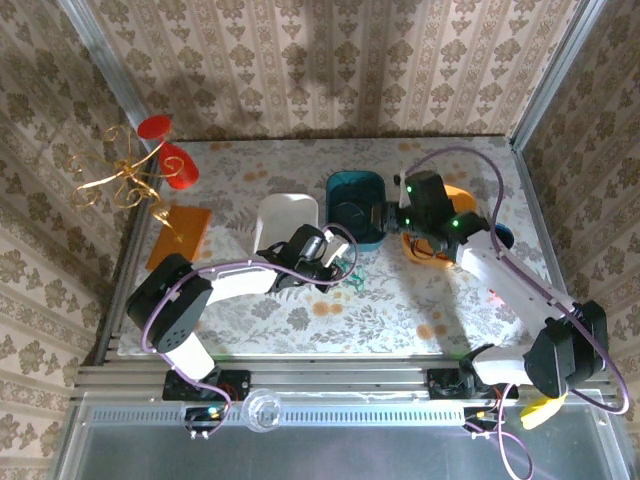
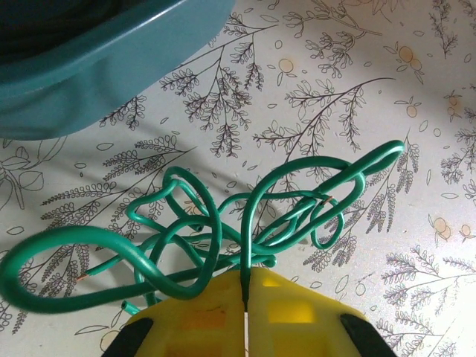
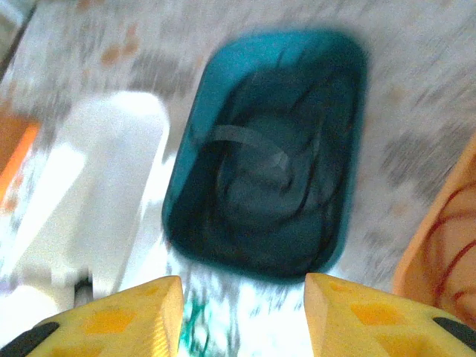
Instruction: Untangle the cables
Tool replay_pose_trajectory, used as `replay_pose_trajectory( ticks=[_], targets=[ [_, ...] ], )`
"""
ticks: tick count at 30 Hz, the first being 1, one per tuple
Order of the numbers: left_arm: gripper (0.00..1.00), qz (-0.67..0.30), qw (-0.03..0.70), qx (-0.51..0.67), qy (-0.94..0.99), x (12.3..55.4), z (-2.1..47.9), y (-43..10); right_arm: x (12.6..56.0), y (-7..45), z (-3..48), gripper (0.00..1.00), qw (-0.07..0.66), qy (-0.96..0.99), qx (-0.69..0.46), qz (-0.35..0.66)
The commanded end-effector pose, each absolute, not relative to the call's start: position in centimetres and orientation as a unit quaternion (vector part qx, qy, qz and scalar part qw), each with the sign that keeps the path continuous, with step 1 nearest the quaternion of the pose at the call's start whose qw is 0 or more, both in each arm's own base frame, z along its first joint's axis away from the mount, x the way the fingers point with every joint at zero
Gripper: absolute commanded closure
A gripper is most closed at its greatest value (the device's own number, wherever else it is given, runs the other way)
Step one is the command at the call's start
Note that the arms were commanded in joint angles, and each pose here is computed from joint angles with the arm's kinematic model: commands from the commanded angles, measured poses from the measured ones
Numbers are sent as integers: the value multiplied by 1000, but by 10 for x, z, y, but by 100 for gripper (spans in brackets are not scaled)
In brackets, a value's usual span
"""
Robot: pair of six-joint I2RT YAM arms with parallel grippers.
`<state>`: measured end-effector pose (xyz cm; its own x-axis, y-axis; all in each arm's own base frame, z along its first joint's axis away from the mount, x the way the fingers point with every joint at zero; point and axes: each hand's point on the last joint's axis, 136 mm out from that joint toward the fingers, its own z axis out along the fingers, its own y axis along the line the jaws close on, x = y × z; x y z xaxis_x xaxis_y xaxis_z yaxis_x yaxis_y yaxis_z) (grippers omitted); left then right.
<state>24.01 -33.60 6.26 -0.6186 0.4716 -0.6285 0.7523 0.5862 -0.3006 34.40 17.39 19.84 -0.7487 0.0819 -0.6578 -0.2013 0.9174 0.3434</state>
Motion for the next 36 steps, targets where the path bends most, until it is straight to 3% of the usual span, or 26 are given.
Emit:
replay_pose_trajectory(
  ticks=[1,9,17,21,30,32,36],
  targets=[
    [93,-297,244,354,852,237,69,-337,297,216,151,52,235,914,-84,319],
    [93,-302,238,355,852,236,69,-341,289,233,89,52,100,936,-135,309],
    [93,-305,228,358,852,236,67,-345,287,235,72,47,90,935,-145,312],
    [93,-302,225,358,854,237,65,-345,283,236,72,53,80,934,-150,315],
    [93,-293,226,354,859,240,60,-343,270,223,80,52,89,942,-153,286],
    [93,-294,226,354,859,240,60,-342,272,223,76,55,91,943,-154,280],
    [93,-300,220,356,857,237,59,-343,280,222,69,74,103,946,-150,266]
  ],
)
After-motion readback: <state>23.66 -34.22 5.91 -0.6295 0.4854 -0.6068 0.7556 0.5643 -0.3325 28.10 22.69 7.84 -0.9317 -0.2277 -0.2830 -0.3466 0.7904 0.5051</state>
